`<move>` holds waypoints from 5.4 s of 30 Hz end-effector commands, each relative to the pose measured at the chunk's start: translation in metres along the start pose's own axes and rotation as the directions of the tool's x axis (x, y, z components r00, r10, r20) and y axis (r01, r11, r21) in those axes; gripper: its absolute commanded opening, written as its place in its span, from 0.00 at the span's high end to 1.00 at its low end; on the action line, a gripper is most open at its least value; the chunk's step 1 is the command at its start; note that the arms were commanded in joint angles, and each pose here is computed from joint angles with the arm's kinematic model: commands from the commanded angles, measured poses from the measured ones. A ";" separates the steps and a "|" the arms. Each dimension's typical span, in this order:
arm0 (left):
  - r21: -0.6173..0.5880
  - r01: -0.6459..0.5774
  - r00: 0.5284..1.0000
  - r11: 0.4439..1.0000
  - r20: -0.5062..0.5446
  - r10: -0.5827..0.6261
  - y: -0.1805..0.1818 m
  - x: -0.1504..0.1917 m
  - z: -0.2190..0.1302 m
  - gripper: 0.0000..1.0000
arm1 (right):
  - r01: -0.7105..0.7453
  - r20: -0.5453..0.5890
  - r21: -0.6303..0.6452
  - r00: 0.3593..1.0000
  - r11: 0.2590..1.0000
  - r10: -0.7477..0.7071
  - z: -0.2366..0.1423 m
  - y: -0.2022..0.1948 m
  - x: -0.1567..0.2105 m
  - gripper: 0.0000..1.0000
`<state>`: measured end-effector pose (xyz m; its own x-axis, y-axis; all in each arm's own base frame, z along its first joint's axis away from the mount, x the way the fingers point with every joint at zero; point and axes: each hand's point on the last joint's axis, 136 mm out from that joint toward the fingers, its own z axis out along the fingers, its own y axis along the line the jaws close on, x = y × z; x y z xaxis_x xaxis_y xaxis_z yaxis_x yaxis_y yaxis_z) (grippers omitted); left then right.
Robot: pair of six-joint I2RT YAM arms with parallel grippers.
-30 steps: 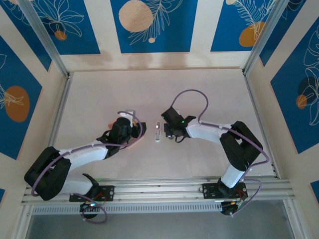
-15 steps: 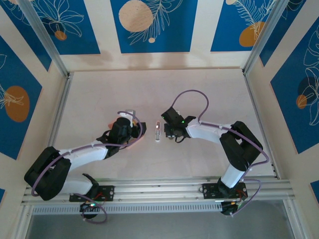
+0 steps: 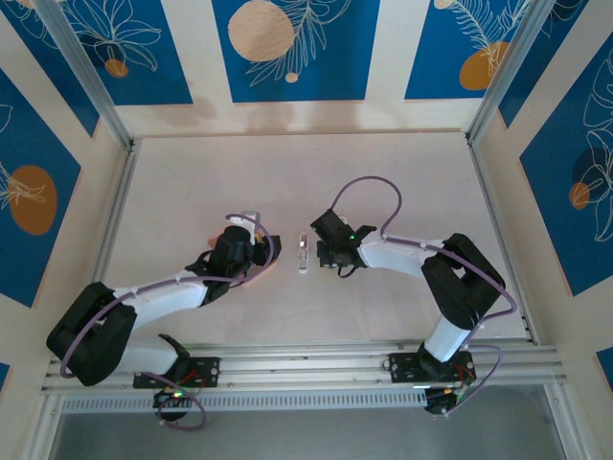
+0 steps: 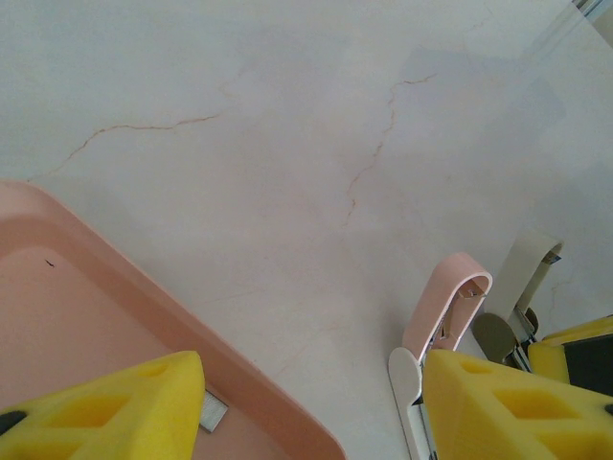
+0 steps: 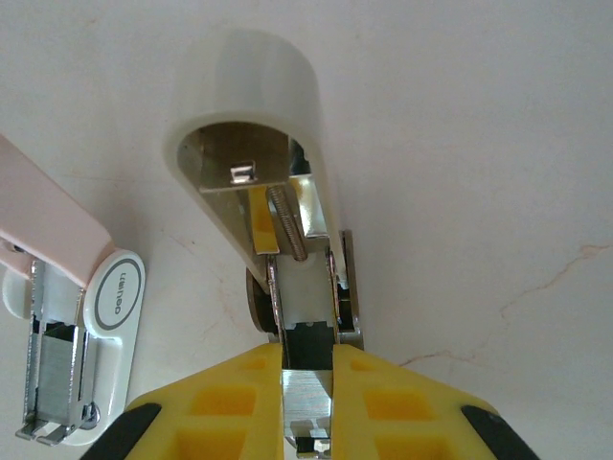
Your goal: Load the staples into the stapler
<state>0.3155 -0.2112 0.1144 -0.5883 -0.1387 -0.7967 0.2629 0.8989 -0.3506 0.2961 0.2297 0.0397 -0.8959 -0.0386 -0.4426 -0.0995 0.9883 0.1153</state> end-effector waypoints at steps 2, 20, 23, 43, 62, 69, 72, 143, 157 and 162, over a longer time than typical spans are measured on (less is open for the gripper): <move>0.025 -0.014 0.999 1.000 0.033 0.013 -0.002 -0.009 -0.003 0.39 | 0.017 0.010 0.010 1.000 1.000 -0.017 -0.007 -0.005 0.003 0.84; 0.021 -0.016 0.999 1.000 0.031 0.016 -0.001 -0.008 -0.003 0.39 | 0.107 0.047 -0.011 0.993 0.994 -0.106 -0.009 0.002 -0.019 0.83; 0.021 -0.017 0.999 1.000 0.032 0.017 -0.001 -0.008 -0.003 0.38 | 0.112 0.041 -0.009 0.993 0.994 -0.111 -0.006 0.002 -0.018 0.83; 0.027 -0.020 0.999 0.999 0.033 0.019 -0.003 -0.009 -0.001 0.39 | 0.101 0.047 -0.019 0.994 0.995 -0.100 -0.011 0.005 -0.017 0.84; 0.031 -0.021 0.999 0.999 0.035 0.020 -0.004 -0.010 -0.002 0.39 | 0.085 0.042 -0.024 0.996 0.996 -0.084 -0.002 0.004 -0.010 0.84; 0.033 -0.021 0.999 0.999 0.034 0.020 -0.004 -0.010 -0.001 0.38 | 0.069 0.028 -0.029 0.997 0.997 -0.068 0.000 0.003 -0.004 0.84; 0.033 -0.021 0.999 0.999 0.032 0.020 -0.004 -0.010 -0.001 0.39 | 0.065 0.022 -0.029 0.998 0.997 -0.065 0.001 0.003 -0.002 0.84; 0.068 -0.065 0.997 0.996 0.037 0.063 -0.012 -0.012 0.005 0.39 | -0.076 0.231 0.030 0.971 0.997 0.067 -0.016 0.001 -0.008 0.83; 0.064 -0.062 0.998 0.996 0.032 0.060 -0.011 -0.010 0.004 0.39 | -0.076 0.205 0.035 0.976 0.996 0.067 -0.008 -0.002 -0.002 0.83; 0.066 -0.063 0.998 0.996 0.031 0.061 -0.012 -0.011 0.005 0.39 | -0.077 0.194 0.039 0.979 0.996 0.068 -0.006 -0.003 0.002 0.83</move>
<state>0.3169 -0.2205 0.1178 -0.5664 -0.0997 -0.8181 0.3288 0.8829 -0.3353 0.2942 0.2313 0.0484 -0.7966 0.0538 -0.6021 -0.0275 0.9918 0.1249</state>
